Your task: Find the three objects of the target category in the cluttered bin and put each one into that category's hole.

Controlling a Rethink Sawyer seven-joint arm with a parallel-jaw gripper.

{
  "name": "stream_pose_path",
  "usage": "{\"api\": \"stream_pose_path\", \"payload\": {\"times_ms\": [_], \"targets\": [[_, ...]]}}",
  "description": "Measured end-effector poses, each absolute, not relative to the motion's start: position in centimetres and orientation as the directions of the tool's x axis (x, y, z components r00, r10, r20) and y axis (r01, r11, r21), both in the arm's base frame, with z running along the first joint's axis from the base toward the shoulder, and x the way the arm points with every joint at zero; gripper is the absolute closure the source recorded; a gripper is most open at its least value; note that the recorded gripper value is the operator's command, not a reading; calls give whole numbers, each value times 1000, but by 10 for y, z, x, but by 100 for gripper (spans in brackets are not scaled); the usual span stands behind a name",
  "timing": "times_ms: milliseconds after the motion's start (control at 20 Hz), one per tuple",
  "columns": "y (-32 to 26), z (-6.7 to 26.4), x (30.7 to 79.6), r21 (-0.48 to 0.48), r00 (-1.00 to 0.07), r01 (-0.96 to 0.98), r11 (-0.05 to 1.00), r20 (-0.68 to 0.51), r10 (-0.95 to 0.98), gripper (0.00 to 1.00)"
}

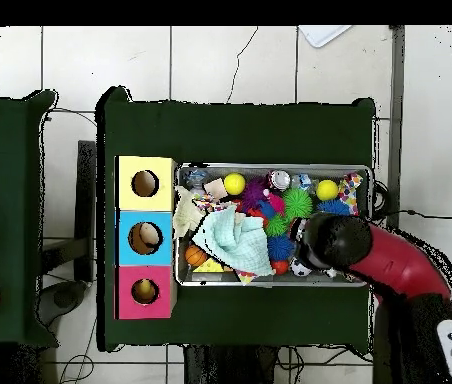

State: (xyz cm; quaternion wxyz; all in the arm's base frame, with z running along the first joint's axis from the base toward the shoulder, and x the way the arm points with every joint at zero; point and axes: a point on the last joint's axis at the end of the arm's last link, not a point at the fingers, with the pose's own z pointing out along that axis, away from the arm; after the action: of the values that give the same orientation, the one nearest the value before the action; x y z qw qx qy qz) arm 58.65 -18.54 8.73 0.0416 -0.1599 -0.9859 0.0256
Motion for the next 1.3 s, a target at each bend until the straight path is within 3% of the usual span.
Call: {"api": "stream_pose_path", "payload": {"times_ms": [350, 1100, 1300], "targets": [[-227, 60, 578, -105, -955, 276, 956, 81, 284, 0], [-215, -37, 589, -71, -986, 132, 989, 97, 139, 0], [-222, -41, 594, -76, -988, 123, 989, 84, 129, 0]]}}
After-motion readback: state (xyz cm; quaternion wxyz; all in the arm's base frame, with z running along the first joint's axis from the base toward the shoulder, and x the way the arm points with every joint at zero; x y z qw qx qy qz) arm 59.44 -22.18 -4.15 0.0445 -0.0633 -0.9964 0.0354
